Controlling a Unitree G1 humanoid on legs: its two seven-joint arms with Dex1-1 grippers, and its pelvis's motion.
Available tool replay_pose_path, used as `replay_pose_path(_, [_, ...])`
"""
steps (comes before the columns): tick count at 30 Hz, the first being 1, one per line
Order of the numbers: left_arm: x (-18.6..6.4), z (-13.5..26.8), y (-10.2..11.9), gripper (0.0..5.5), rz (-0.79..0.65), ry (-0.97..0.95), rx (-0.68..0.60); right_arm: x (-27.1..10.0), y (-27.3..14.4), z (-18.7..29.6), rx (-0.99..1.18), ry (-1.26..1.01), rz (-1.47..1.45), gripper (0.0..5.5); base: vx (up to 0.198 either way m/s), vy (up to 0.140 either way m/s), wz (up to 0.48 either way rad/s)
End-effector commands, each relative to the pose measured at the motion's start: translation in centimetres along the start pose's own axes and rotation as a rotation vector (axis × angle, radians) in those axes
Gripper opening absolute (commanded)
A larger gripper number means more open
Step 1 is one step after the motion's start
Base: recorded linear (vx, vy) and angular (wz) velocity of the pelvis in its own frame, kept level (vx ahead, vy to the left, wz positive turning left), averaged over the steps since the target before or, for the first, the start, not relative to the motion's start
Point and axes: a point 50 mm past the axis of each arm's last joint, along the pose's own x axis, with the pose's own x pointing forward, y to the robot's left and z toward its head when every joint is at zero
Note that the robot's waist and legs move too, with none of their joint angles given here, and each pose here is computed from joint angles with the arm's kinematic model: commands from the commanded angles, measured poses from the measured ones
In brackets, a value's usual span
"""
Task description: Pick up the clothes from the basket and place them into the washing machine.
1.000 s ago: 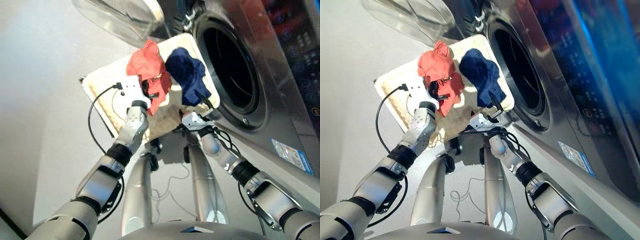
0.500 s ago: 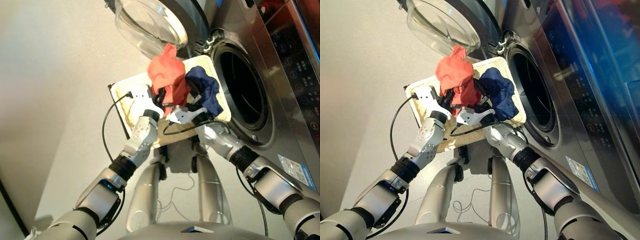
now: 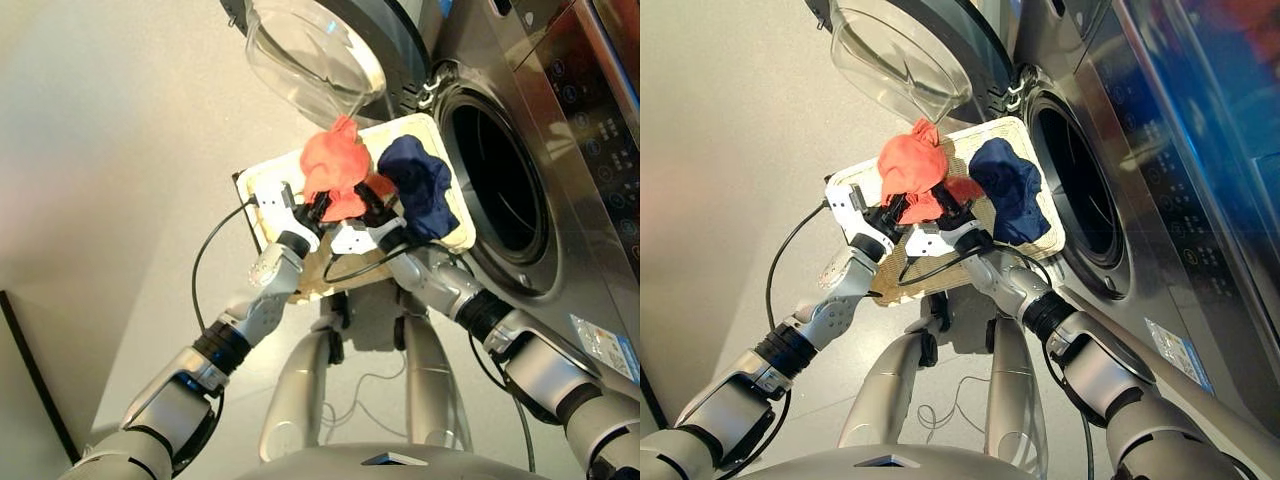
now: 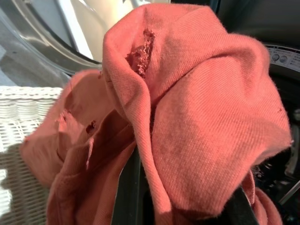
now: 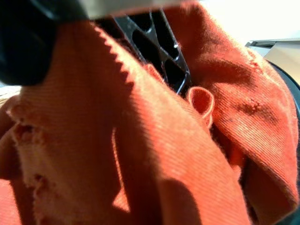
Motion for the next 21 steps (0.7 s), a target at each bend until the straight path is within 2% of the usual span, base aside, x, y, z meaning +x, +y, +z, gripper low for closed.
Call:
replay_pose_path(1, [-1.1,-1.0,-4.6,0.00,-0.239,0.010,-0.073,2.4,-2.8,1.1,0.080,-0.025,-0.130,0.00,0.000,0.000,0.000])
replay_pose_path(2, [-1.1,-1.1,-4.5,0.00,-0.233,0.011,-0.075,2.2,-2.6,0.8,0.089,-0.007,-0.133,0.00,0.000,0.000,0.000])
replay_pose_path(3, [-1.2,-1.1,-4.4,1.38,-0.227,0.007,-0.080,2.0,-2.5,0.5,0.094,0.011,-0.135,0.00,0.000,0.000,0.000])
replay_pose_path(4, [-1.2,-0.8,-4.4,5.50,-0.221,-0.006,-0.083,1.7,-2.4,0.3,0.113,0.030,-0.148,0.00,0.000,0.000,0.000])
replay_pose_path(10, [-1.8,0.0,-2.7,5.50,-0.091,-0.111,-0.098,-0.3,-1.4,-1.3,0.297,0.185,-0.258,0.00,0.000,0.000,0.000])
replay_pose_path(12, [-2.3,0.3,-1.4,5.50,0.025,-0.178,-0.175,-1.1,-1.1,-1.9,0.387,0.248,-0.321,0.00,0.000,0.000,0.000])
replay_pose_path(14, [-2.8,0.3,-0.1,5.50,0.137,-0.247,-0.327,-1.6,-1.1,-2.4,0.472,0.306,-0.380,0.00,0.000,0.000,0.000])
replay_pose_path(16, [-3.4,0.9,1.3,5.50,0.236,-0.324,-0.373,-2.3,-1.2,-3.1,0.553,0.362,-0.443,0.00,0.000,0.000,0.000])
replay_pose_path(18, [-4.1,1.5,3.0,5.50,0.340,-0.385,-0.350,-2.8,-1.3,-3.7,0.644,0.415,-0.522,0.00,0.001,-0.008,0.089])
replay_pose_path(21, [-5.0,1.6,5.8,5.50,0.533,-0.409,-0.263,-3.3,-2.2,-4.8,0.912,0.507,-0.738,0.00,0.000,0.000,0.000])
